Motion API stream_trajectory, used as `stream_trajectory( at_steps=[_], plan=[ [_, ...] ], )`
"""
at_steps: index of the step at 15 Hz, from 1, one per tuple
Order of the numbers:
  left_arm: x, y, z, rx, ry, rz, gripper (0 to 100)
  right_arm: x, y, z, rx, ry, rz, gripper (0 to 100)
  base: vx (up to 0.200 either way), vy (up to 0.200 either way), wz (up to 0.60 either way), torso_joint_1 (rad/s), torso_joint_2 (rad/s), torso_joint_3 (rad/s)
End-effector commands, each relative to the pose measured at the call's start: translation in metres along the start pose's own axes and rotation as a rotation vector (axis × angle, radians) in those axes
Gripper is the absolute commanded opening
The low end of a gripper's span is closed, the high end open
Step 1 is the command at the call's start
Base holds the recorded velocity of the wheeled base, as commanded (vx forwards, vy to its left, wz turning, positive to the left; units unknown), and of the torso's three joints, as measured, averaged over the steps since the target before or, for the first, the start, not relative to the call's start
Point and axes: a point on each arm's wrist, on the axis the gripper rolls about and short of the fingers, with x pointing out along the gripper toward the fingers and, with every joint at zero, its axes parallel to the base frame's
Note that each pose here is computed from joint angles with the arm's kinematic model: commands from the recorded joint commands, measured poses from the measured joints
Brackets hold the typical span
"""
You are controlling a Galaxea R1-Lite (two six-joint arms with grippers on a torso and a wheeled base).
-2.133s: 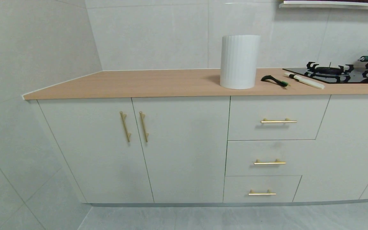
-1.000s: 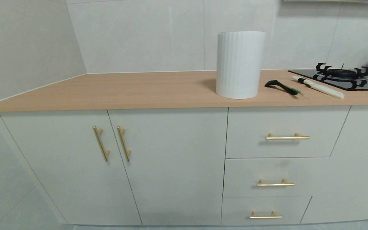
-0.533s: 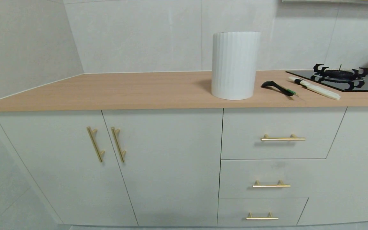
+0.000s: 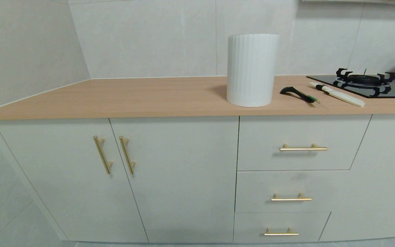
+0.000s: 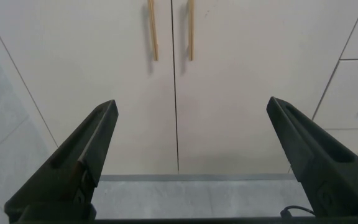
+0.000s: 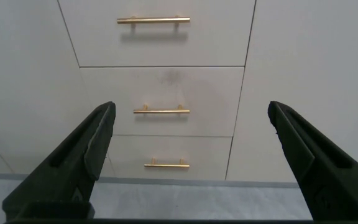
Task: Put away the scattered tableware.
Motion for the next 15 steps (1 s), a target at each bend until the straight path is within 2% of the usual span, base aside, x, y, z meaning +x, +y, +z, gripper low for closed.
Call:
stream_trajectory(
  at_steps=[1,2,3,4,5,7,8,13,14,15],
  plan=[
    [0.0,0.0,0.0,0.0,0.0,0.0,100,-0.001,0.0,0.006,0.001,-0.008,0.0,100,0.0,0.0,0.0,0.0,0.0,0.0],
    [0.0,0.0,0.0,0.0,0.0,0.0,100,-0.003,0.0,0.019,0.004,-0.043,0.004,100,0.0,0.0,0.0,0.0,0.0,0.0],
    [0.0,0.0,0.0,0.0,0.0,0.0,100,-0.006,0.0,0.044,0.028,-0.076,0.033,100,0.0,0.0,0.0,0.0,0.0,0.0],
    [0.0,0.0,0.0,0.0,0.0,0.0,100,0.007,0.0,0.064,0.046,0.019,0.121,100,0.0,0.0,0.0,0.0,0.0,0.0],
    [0.0,0.0,0.0,0.0,0.0,0.0,100,0.034,0.002,0.065,0.05,0.205,0.182,100,0.0,0.0,0.0,0.0,0.0,0.0],
    [0.0,0.0,0.0,0.0,0.0,0.0,100,0.085,0.007,0.056,0.05,0.547,0.188,100,0.0,0.0,0.0,0.0,0.0,0.0],
    [0.0,0.0,0.0,0.0,0.0,0.0,100,0.109,0.01,0.055,0.051,0.614,0.189,100,0.0,0.0,0.0,0.0,0.0,0.0],
    [0.0,0.0,0.0,0.0,0.0,0.0,100,0.199,0.019,0.04,0.051,0.793,0.182,100,0.0,0.0,0.0,0.0,0.0,0.0],
    [0.0,0.0,0.0,0.0,0.0,0.0,100,0.224,0.021,0.031,0.05,0.851,0.177,100,0.0,0.0,0.0,0.0,0.0,0.0],
    [0.0,0.0,0.0,0.0,0.0,0.0,100,0.237,0.022,0.027,0.05,0.872,0.176,100,0.0,0.0,0.0,0.0,0.0,0.0]
  ],
)
